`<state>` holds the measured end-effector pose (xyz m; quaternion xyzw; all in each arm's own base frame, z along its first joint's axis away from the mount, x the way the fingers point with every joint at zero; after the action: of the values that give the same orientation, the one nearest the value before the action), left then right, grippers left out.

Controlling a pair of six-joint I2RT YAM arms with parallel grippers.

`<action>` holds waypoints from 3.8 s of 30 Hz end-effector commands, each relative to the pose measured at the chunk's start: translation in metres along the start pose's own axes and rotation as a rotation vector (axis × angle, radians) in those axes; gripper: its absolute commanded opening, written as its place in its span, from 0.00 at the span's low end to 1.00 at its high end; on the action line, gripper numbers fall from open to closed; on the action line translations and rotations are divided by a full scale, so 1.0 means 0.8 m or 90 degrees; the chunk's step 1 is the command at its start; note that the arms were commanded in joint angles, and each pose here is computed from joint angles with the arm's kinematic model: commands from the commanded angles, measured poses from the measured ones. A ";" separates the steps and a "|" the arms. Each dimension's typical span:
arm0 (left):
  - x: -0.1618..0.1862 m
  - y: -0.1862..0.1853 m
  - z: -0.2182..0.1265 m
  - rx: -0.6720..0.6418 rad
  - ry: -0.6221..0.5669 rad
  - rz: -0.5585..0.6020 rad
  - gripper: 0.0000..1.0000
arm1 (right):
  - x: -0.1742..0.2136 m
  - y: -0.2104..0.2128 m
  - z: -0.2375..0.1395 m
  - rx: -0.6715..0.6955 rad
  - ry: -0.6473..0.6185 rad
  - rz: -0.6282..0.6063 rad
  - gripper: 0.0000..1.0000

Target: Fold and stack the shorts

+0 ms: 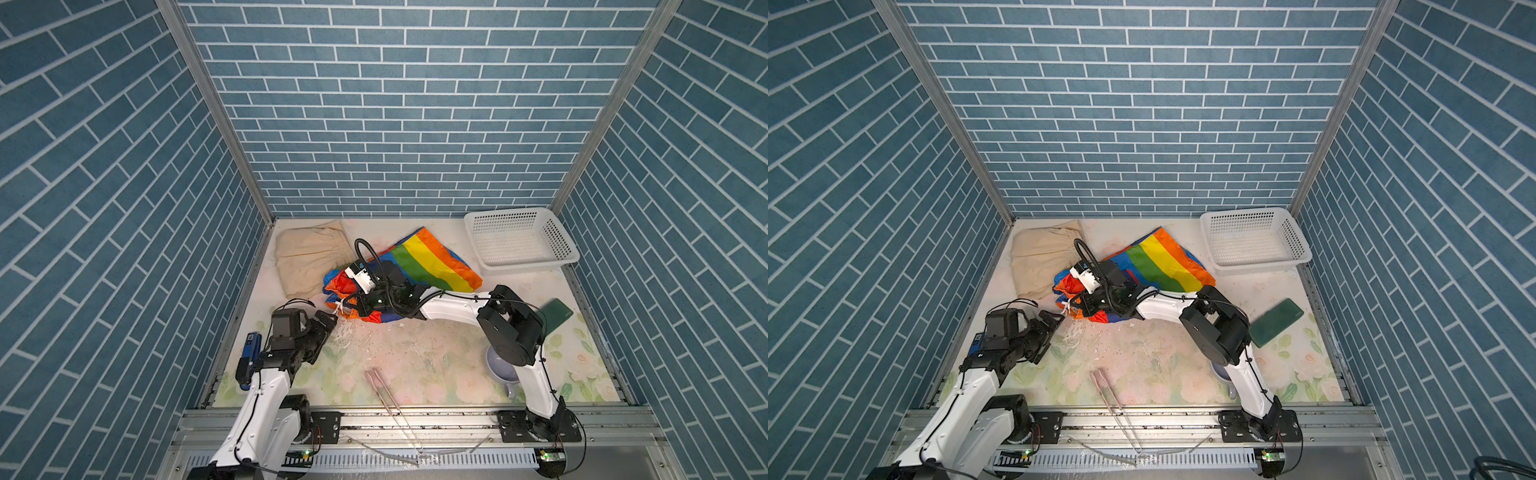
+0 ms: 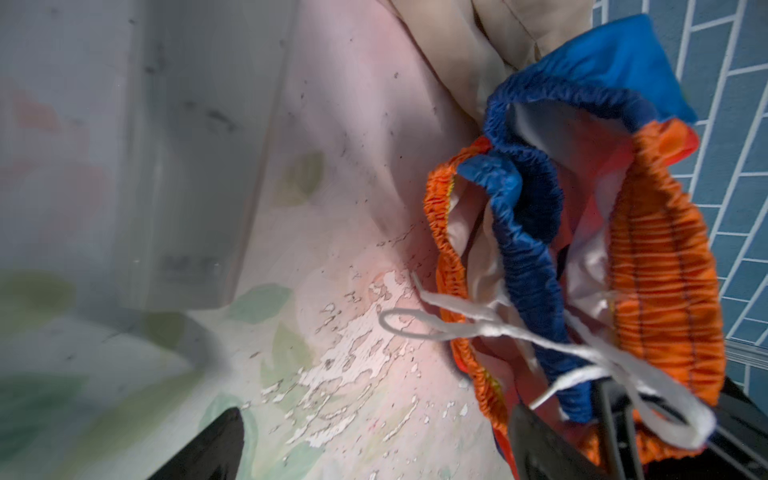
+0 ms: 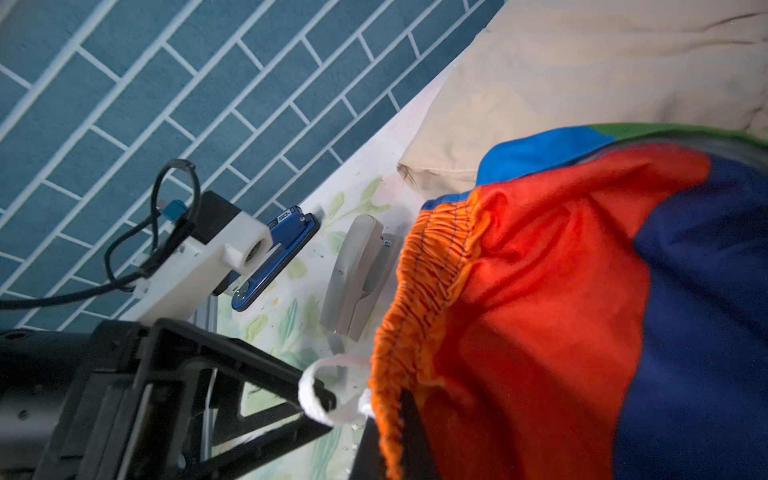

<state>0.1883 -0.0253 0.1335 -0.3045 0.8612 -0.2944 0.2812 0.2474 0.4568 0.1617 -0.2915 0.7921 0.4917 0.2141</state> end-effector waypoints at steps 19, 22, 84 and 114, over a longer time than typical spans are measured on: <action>-0.034 -0.046 0.013 0.153 -0.137 -0.028 0.99 | -0.001 -0.006 -0.010 -0.030 -0.007 0.043 0.00; -0.031 -0.050 0.022 0.124 -0.110 -0.017 1.00 | -0.001 -0.007 -0.010 -0.029 -0.007 0.041 0.00; 0.004 -0.033 0.058 0.034 -0.064 -0.046 0.64 | 0.102 0.015 -0.030 0.311 0.114 -0.710 0.93; -0.003 -0.031 0.074 0.058 -0.066 -0.069 1.00 | 0.091 0.006 -0.010 0.269 -0.034 -0.569 0.00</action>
<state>0.2352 -0.0581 0.1158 -0.3598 0.8147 -0.3268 0.3163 0.1952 0.4323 0.0944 -0.5767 0.6654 0.1254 0.4570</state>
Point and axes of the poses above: each gripper's point midway between its finger pads, its own z axis out along the fingers, its own y axis along the line the jaws close on, x = y × z, the point moved 9 cm from there along -z, back along the fingers, and after that the axes turned 12 degrees about z, right-handed, at the moved point
